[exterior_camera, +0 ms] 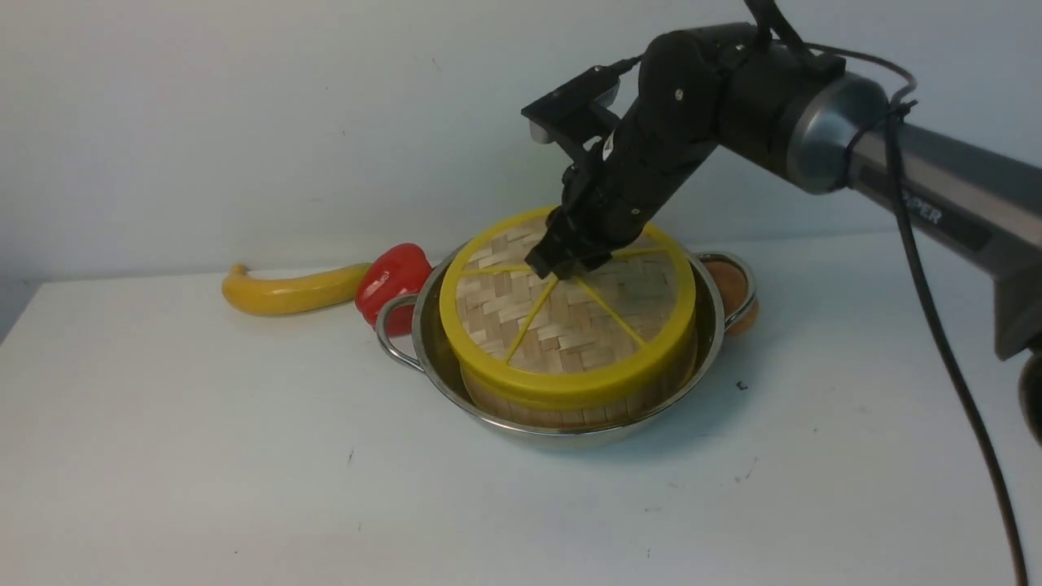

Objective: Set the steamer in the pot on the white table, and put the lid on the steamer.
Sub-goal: 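Place the bamboo steamer lid onto the steamer basket in the pot with the right gripper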

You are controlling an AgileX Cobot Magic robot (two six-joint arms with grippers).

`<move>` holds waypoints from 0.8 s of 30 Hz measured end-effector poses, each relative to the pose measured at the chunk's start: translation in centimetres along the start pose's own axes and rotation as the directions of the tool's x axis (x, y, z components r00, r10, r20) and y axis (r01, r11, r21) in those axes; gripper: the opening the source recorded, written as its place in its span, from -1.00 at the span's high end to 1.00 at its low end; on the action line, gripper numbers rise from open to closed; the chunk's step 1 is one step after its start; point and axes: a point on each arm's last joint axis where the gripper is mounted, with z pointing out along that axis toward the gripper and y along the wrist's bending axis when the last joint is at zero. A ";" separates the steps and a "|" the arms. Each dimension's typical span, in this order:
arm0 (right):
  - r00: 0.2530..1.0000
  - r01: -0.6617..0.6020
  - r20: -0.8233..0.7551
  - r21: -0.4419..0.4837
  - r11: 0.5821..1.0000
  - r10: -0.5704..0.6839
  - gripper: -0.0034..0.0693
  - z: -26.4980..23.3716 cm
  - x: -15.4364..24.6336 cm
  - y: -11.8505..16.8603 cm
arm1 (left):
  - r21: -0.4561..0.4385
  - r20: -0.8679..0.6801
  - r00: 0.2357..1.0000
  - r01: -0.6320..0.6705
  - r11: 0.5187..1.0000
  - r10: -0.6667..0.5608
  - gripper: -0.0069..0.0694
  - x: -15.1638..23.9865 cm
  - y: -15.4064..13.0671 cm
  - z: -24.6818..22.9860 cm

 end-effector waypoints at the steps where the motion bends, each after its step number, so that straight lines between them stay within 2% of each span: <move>1: 1.000 0.001 0.002 0.002 1.000 -0.001 0.52 0.0 0.0 0.0 | 0.000 0.000 1.000 0.000 1.000 0.000 -0.28 0.0 0.0 0.0; 24: 1.000 -0.007 0.020 -0.004 1.000 0.007 0.52 0.0 -0.2 0.0 | 0.000 0.000 1.000 0.000 1.000 0.000 -0.28 0.0 0.0 0.0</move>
